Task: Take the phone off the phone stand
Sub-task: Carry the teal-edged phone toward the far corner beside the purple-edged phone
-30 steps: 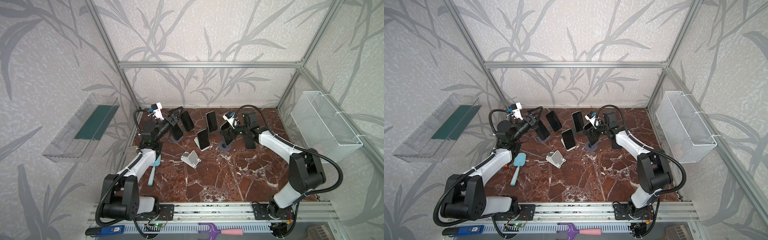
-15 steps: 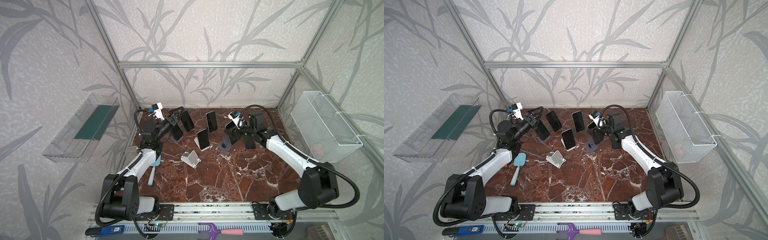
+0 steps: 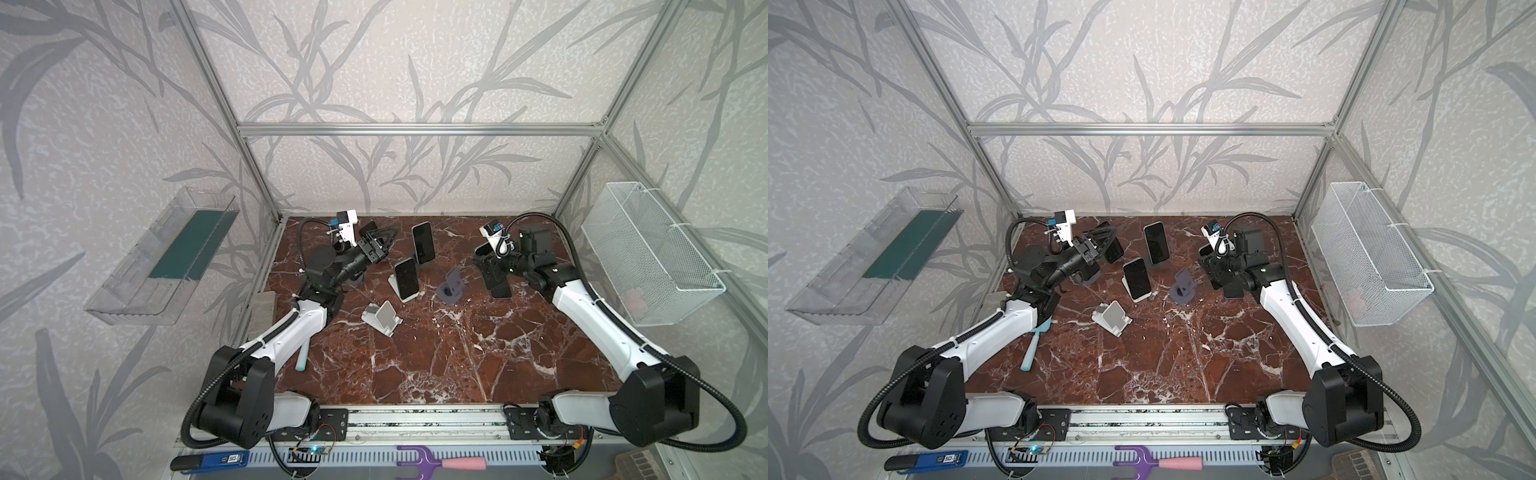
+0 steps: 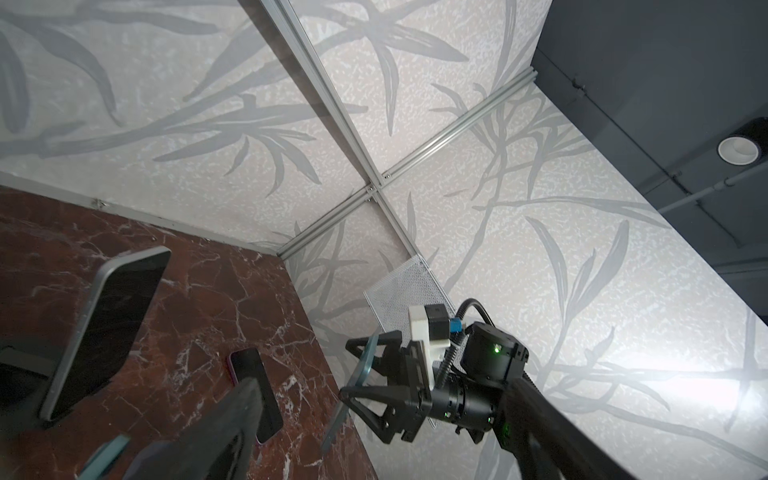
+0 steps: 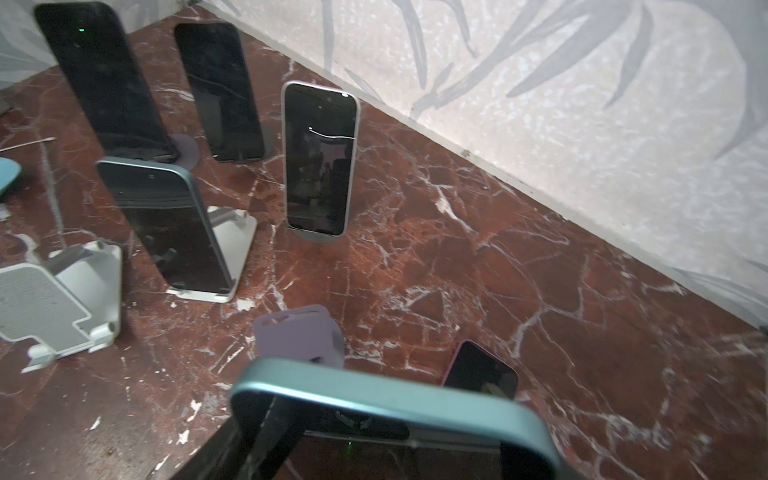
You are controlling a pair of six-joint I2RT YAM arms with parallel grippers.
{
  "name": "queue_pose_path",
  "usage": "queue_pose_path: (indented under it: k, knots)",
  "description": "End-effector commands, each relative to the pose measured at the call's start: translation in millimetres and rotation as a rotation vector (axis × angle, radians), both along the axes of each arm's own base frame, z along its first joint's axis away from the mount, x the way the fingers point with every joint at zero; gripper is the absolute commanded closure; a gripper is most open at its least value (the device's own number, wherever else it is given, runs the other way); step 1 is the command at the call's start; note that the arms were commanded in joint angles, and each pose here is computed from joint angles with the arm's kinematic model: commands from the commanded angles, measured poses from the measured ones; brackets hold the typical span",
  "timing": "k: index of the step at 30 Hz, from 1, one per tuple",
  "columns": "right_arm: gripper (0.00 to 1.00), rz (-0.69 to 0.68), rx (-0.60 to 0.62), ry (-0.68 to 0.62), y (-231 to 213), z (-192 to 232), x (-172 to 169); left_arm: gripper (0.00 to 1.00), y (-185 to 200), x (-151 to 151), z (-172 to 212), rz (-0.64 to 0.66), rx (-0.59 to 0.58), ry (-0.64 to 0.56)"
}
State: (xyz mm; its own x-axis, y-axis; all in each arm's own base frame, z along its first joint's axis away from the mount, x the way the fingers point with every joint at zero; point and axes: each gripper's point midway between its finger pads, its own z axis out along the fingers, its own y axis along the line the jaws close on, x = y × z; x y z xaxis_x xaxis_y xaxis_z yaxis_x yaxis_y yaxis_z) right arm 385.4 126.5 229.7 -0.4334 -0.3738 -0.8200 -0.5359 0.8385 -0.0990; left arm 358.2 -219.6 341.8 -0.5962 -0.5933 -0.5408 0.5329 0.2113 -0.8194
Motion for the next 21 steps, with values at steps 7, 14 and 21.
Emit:
queue_pose_path:
  k: [7,14,21]
  knots:
    - [0.29,-0.233,-0.079,-0.02,-64.6,2.4,22.7,0.08,-22.0,-23.9,14.2,-0.076,0.019,-0.062]
    - [0.29,-0.349,-0.116,0.052,-105.5,-21.3,48.3,0.08,-21.4,-25.5,17.3,-0.076,0.017,-0.069]
    - [0.28,-0.366,-0.103,0.108,-122.8,-54.5,66.4,0.08,-22.7,-23.6,13.3,-0.079,0.021,-0.061]
